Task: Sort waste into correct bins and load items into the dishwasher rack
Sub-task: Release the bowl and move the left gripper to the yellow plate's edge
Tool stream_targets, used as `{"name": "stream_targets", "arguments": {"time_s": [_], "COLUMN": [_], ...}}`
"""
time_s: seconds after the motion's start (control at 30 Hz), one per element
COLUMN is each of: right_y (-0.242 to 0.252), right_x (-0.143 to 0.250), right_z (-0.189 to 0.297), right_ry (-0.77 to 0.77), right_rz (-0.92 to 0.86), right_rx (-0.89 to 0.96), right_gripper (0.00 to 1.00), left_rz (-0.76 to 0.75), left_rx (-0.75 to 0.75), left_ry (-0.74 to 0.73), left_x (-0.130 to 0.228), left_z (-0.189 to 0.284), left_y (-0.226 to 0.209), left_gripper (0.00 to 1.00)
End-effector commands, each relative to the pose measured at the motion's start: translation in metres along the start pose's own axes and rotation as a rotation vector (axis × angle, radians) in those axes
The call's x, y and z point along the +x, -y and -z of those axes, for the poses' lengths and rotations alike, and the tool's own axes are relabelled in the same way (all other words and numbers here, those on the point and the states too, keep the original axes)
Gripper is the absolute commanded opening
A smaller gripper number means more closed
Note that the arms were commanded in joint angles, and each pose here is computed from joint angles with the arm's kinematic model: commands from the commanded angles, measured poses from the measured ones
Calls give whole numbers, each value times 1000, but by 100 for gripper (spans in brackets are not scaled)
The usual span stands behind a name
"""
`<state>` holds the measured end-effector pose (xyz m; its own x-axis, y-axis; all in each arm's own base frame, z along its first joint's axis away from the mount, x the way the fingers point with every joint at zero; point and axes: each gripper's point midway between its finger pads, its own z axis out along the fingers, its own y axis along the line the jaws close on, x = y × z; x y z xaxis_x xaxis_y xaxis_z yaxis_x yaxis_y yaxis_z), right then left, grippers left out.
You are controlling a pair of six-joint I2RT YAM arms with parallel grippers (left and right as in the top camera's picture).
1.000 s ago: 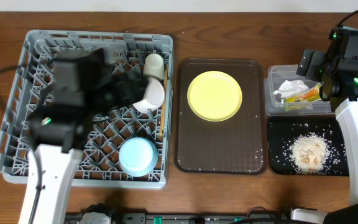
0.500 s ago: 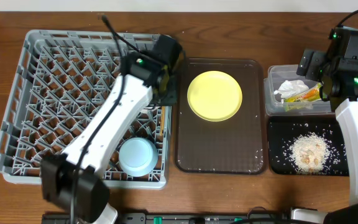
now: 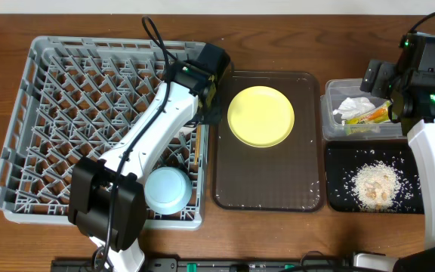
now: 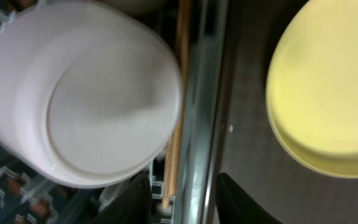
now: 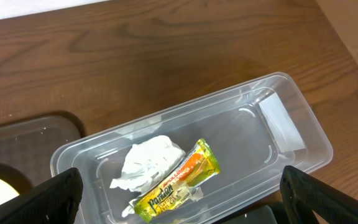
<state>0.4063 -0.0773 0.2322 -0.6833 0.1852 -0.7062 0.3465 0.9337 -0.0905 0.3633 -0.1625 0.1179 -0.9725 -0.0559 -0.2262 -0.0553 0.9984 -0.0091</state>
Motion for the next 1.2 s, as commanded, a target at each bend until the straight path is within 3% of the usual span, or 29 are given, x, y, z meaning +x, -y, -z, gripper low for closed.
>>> {"name": "stream_targets", "arguments": {"time_s": [0.0, 0.47, 0.83, 1.17], "right_y": [3, 3, 3, 3], "right_x": [-6, -6, -6, -6], "right_z": [6, 6, 6, 6], "right_ry": [19, 20, 20, 20], "right_rz": [-18, -18, -18, -18], "right_rx": [3, 3, 3, 3], "right_gripper": [99, 99, 99, 99], "left_rz": [-6, -9, -25, -21], "left_rx": [-2, -11, 13, -48], "left_ry": [-15, -47, -8, 60], "left_x": [4, 17, 14, 0], "left_z": [-12, -29, -35, -35], "left_y": [0, -4, 8, -2], "left_gripper": [40, 40, 23, 22]}}
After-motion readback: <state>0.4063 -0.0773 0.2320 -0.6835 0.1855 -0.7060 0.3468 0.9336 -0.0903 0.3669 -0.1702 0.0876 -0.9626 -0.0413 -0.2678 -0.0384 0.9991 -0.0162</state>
